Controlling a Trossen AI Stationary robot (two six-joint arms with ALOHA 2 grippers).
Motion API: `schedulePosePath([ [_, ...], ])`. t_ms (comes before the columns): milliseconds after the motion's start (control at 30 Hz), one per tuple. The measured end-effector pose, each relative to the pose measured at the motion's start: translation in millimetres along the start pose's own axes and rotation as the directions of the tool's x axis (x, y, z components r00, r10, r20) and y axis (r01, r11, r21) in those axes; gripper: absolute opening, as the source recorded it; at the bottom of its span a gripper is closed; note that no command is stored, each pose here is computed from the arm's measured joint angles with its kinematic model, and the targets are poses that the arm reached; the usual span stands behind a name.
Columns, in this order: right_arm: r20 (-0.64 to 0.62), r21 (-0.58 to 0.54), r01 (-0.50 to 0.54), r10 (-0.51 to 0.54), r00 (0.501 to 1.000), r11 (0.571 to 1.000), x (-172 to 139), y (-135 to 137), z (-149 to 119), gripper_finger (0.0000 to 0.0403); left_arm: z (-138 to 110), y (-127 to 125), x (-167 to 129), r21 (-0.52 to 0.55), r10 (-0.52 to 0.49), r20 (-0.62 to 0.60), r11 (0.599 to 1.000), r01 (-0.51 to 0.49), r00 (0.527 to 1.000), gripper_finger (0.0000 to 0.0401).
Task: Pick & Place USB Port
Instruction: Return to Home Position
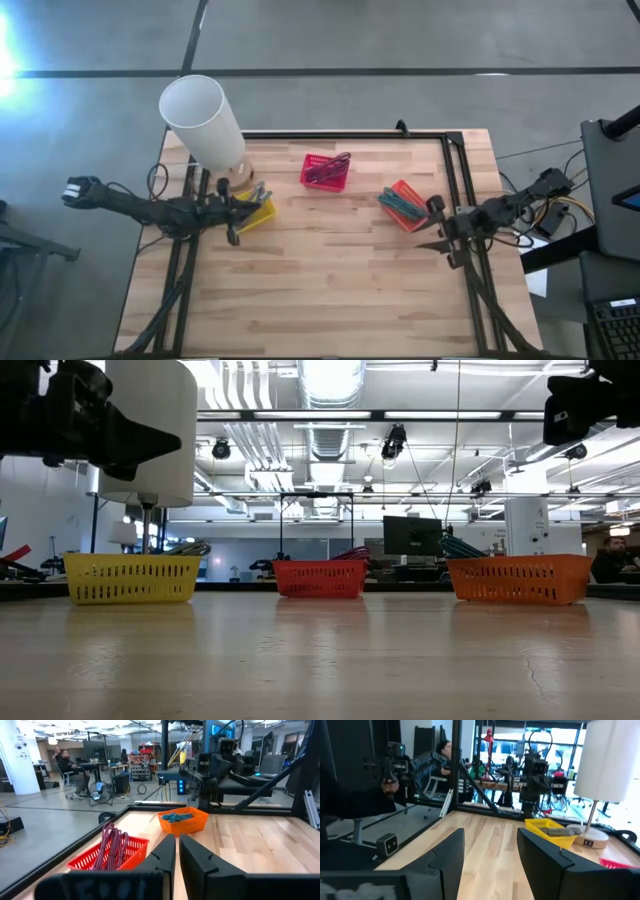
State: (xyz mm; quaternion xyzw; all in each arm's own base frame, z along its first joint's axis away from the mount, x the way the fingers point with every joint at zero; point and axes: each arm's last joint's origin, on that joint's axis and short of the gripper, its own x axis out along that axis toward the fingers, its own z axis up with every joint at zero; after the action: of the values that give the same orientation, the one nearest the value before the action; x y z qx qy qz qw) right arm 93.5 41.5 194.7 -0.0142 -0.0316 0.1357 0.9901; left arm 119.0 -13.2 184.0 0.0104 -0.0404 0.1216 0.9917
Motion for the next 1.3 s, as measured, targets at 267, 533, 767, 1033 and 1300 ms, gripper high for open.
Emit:
schedulePosePath([
  [267,-0.017,-0.025,0.013,-0.013,1.0,1.0,-1.7,-1.4,-6.5,0.0176,0.8,1.4,-4.0,0.017,-0.02,0.036,1.0,0.019,0.999,0.003],
  [533,-0.027,-0.04,0.045,-0.046,0.999,0.998,-2.5,-4.8,-7.5,0.0176,0.7,1.2,-8.7,0.058,-0.1,0.069,0.994,0.096,0.993,0.003],
  [767,-0.061,-0.022,0.058,-0.059,0.996,0.998,-7.9,-6.8,-11.8,0.0176,-0.8,3.7,-13.8,0.129,-0.101,0.057,0.987,0.093,0.993,0.003],
  [1033,-0.077,-0.012,0.043,-0.044,0.996,0.999,-9.0,-6.4,-19.5,0.0176,-9.7,5.8,-20.8,0.11,-0.135,-0.018,0.985,0.136,0.991,0.003],
  [1300,-0.091,-0.003,0.041,-0.041,0.995,0.999,-8.7,-6.2,-22.1,0.0176,-10.0,7.0,-23.5,0.158,-0.158,-0.019,0.975,0.159,0.987,0.003],
])
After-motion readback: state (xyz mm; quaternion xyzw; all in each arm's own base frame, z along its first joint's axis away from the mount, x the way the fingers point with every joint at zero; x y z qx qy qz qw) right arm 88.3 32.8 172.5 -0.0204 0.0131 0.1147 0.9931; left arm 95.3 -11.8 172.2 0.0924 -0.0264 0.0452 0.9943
